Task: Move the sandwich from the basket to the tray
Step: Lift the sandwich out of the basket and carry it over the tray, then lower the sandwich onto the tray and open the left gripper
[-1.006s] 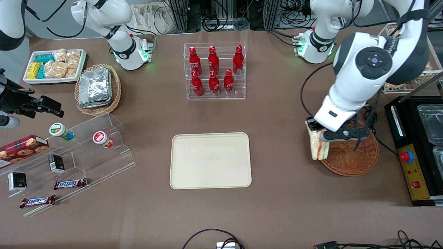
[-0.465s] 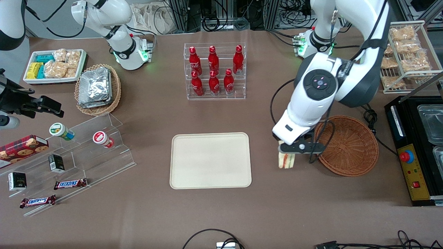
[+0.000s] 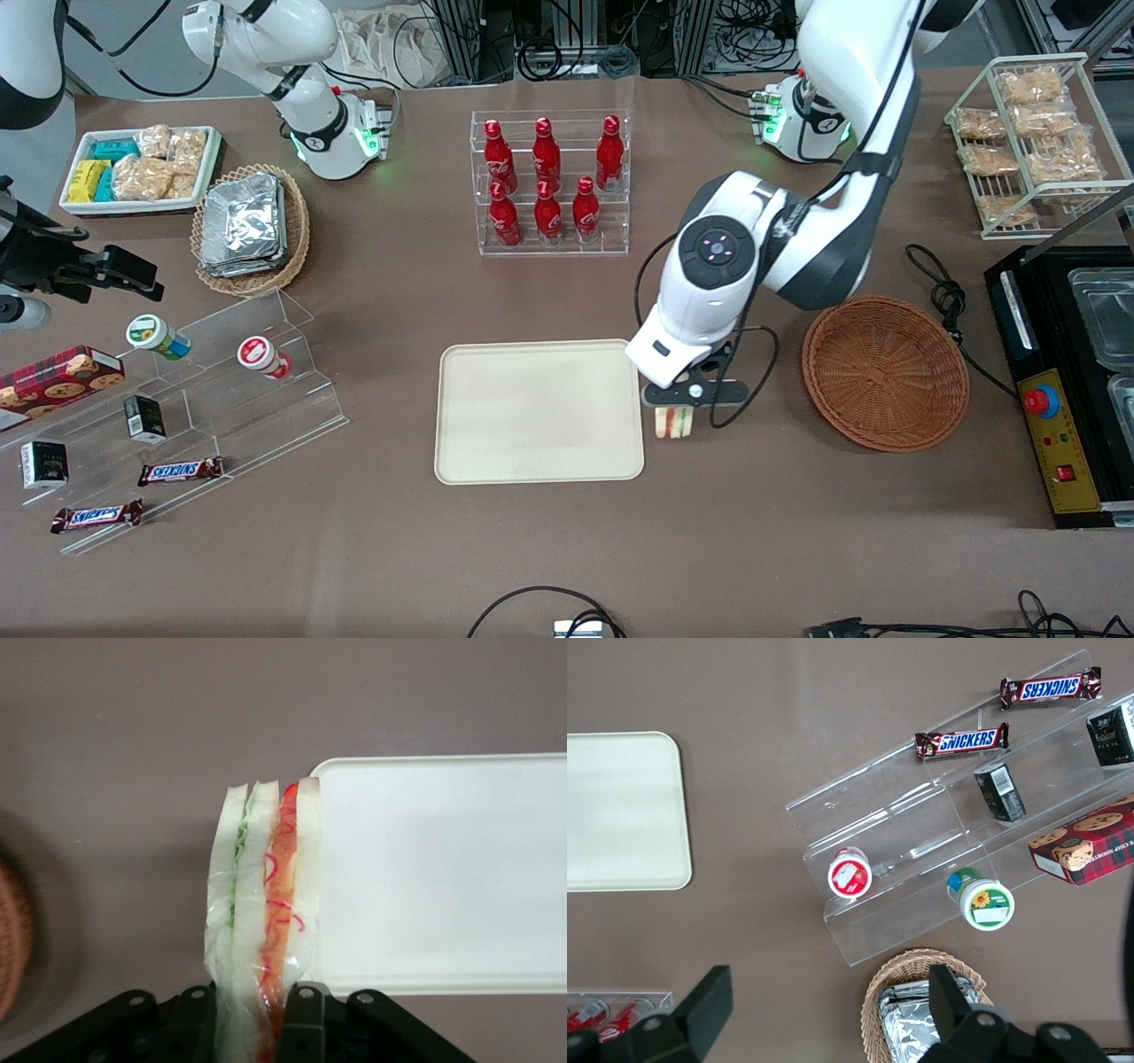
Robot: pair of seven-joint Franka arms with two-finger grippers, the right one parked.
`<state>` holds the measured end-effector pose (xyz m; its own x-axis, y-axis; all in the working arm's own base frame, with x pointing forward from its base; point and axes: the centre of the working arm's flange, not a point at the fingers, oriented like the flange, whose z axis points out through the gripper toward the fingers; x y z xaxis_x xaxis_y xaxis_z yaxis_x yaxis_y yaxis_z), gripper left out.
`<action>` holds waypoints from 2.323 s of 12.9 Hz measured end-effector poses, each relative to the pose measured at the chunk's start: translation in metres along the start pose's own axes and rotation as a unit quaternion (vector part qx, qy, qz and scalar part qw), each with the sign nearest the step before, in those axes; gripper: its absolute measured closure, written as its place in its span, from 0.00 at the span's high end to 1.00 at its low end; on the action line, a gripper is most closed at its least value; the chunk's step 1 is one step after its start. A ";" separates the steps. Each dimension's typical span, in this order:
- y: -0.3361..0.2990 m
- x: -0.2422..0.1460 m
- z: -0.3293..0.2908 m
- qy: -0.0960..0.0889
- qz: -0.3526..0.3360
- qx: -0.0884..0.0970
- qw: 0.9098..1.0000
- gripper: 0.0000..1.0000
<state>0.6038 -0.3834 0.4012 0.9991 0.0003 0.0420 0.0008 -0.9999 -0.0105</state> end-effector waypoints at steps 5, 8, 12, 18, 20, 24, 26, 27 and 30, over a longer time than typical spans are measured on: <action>0.047 -0.013 0.052 0.011 0.003 -0.016 1.000 0.17; 0.062 -0.020 0.084 0.006 0.007 -0.018 1.000 0.17; 0.086 -0.032 0.133 -0.001 0.007 -0.019 1.000 0.17; 0.098 -0.038 0.172 -0.014 0.013 -0.009 1.000 0.17; 0.098 -0.038 0.174 -0.011 0.017 -0.003 1.000 0.22; 0.105 -0.044 0.173 -0.006 -0.008 0.001 1.000 0.67; 0.105 -0.043 0.172 -0.004 -0.021 0.000 1.000 0.89; 0.105 -0.041 0.170 -0.002 -0.027 0.000 1.000 0.99; 0.101 -0.030 0.156 0.011 -0.039 -0.004 0.999 1.00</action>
<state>0.5804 -0.4824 0.2430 0.9950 0.0773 0.0634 0.0773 -0.9970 0.0023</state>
